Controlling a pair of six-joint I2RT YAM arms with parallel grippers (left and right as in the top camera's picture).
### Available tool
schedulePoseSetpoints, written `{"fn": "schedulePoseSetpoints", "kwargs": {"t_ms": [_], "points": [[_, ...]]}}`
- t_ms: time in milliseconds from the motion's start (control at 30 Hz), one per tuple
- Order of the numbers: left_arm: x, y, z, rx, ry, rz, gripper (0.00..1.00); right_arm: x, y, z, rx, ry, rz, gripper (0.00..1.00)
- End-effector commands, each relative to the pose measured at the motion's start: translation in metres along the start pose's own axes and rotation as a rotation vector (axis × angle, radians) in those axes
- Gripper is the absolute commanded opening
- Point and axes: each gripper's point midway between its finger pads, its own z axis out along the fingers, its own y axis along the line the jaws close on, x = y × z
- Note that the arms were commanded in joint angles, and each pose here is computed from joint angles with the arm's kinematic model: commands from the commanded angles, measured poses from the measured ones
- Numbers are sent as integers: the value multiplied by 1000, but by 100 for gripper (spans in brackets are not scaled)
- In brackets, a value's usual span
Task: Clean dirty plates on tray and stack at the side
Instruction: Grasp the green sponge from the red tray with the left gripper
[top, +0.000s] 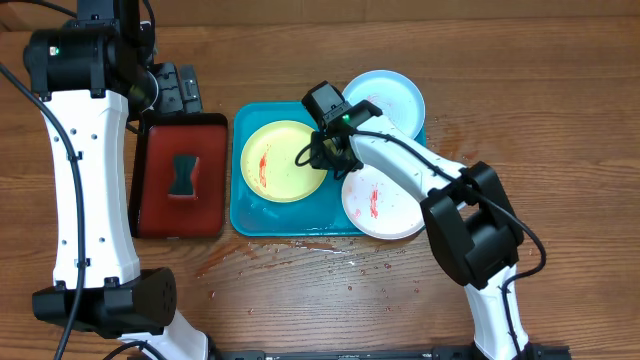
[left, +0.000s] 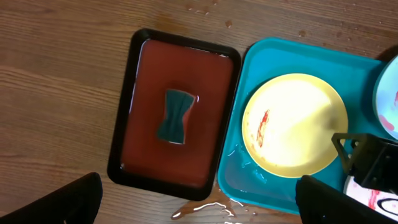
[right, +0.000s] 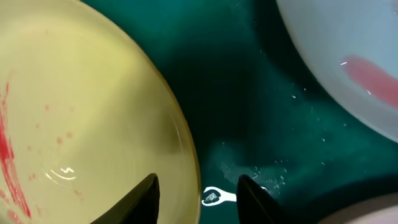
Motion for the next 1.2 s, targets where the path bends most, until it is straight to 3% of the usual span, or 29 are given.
{"fn": "schedulePoseSetpoints", "kwargs": {"t_ms": [0,300,567,600,700,867,933,1167], "points": [[-6,9,-4,-40,-30,-28,97,-9,6,8,-23,-20,22,37],[5,13,15,-77,39,-16,94,1,12,17,-18,-12,25,4],[38,22,91,-117,197,205,93,10,4,31,19,27,26,4],[44,23,99,-117,213,202,93,12,3,33,23,33,19,4],[64,30,139,-122,256,187,76,14,1,37,32,43,13,4],[71,39,173,-119,231,181,73,13,1,37,32,37,13,4],[68,41,181,-119,205,176,63,13,1,37,31,37,13,4],[77,48,211,-100,169,145,61,13,0,37,34,35,6,4]]}}
